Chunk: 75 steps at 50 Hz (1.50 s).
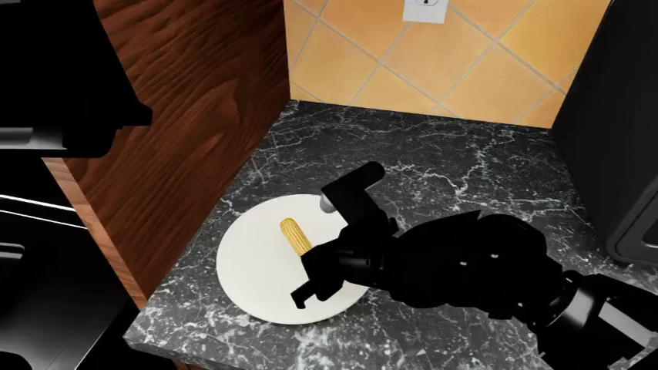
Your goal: Pick the corn from the oven and place it on the plate on the counter.
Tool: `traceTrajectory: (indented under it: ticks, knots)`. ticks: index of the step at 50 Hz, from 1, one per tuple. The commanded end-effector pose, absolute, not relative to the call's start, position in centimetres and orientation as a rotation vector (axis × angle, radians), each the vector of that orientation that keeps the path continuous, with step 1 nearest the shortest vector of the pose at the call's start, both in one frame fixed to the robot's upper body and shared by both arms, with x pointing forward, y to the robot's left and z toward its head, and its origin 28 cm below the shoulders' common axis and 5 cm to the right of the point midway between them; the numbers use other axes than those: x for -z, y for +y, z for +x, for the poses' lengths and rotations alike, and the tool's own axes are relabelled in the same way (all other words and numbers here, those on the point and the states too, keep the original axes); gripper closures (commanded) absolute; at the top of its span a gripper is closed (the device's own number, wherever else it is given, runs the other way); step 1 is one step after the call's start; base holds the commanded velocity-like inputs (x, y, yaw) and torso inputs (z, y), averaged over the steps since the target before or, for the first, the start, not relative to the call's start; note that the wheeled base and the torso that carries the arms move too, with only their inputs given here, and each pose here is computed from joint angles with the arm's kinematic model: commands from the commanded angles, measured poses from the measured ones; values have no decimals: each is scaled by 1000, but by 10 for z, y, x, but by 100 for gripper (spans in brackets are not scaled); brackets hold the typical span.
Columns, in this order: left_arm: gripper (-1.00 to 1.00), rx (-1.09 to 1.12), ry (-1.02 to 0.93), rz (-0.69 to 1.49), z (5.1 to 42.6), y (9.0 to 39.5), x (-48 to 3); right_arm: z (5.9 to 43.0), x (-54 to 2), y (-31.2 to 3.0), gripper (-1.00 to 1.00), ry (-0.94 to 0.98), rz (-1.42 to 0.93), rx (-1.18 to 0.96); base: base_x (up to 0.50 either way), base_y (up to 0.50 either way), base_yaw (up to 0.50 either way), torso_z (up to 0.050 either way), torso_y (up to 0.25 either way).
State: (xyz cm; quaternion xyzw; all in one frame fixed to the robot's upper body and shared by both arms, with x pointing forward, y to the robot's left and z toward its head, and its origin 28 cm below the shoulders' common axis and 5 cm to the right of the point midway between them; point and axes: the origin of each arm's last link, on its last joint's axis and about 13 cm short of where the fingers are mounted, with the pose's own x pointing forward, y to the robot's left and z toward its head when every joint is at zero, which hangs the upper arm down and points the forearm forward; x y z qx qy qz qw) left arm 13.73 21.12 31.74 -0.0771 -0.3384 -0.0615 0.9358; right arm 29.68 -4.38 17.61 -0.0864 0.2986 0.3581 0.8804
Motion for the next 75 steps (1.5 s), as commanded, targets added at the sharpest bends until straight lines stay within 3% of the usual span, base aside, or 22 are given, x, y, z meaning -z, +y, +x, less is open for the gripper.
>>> traceTrajectory:
  ticks: [1,36,37,68,75]
  knots:
    - [-100,128,-690,-158,137,211,-317,298,-173,-44,100,625,-185,-747,0,0,0,0,0]
    - [-100,126,-694,-158,136,211,-318,299,-170,-42,100,647,-188,-748,0,0,0,0,0]
    - [-100,126,-693,-159,136,211,-318,299,-169,-42,-100,649,-187,-741,0,0,0,0,0]
    - [-100,129,-693,-153,136,210,-318,295,-182,-41,-100,591,-169,-765,0,0,0,0,0]
    - [-100,135,-696,-146,134,208,-321,281,-229,-33,-100,450,-178,-808,0,0,0,0,0]
